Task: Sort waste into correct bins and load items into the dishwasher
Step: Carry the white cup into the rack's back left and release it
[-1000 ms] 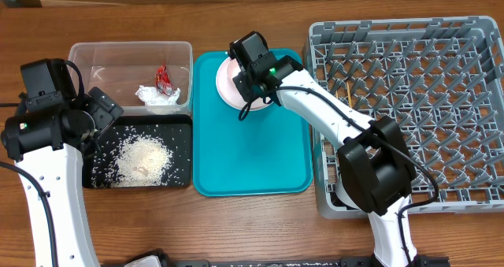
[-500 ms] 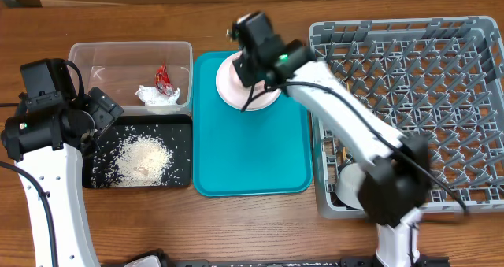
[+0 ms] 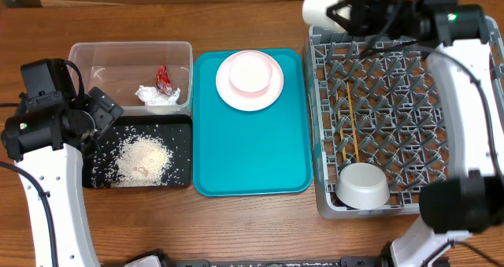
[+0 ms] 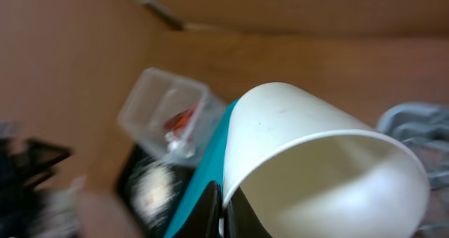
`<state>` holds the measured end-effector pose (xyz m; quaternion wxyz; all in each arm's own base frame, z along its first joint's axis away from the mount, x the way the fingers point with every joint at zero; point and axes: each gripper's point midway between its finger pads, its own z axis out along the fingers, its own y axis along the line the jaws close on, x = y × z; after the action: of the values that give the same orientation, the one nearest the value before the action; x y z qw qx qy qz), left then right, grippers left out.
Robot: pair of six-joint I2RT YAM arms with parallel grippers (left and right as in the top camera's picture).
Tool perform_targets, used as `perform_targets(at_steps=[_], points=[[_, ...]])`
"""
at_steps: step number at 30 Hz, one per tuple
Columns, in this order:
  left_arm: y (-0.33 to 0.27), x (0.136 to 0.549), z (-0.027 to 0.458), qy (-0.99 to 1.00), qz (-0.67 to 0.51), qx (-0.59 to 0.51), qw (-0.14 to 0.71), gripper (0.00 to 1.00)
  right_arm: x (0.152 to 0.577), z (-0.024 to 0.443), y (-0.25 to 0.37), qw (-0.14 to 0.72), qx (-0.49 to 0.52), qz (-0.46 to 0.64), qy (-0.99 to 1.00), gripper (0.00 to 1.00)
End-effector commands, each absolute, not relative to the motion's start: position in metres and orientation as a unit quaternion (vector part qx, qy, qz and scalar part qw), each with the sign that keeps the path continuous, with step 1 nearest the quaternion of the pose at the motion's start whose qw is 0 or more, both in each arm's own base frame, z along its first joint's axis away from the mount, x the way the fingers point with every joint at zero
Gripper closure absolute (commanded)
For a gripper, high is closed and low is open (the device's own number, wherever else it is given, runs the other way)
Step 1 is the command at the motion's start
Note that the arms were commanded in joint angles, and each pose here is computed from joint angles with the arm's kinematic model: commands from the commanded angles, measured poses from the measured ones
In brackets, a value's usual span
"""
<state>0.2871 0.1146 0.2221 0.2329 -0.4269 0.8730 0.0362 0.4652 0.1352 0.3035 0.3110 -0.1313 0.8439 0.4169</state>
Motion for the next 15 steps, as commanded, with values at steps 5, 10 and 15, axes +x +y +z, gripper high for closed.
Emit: perform_targets(at_steps=[5,10,15], points=[[0.114,0.29,0.226,0.87,0.031,-0.431,0.238,0.0,0.462,0.268,0.119,0.229,-0.145,0.655,0.705,0.96],[0.114,0.29,0.226,0.87,0.031,-0.431,0.238,0.0,0.47,0.23,0.11,0.192,-0.097,0.672,0.709,0.96],[0.114,0.29,0.226,0.87,0.031,-0.431,0.238,0.0,0.471,0.198,0.108,0.16,-0.059,0.642,0.748,0.96]])
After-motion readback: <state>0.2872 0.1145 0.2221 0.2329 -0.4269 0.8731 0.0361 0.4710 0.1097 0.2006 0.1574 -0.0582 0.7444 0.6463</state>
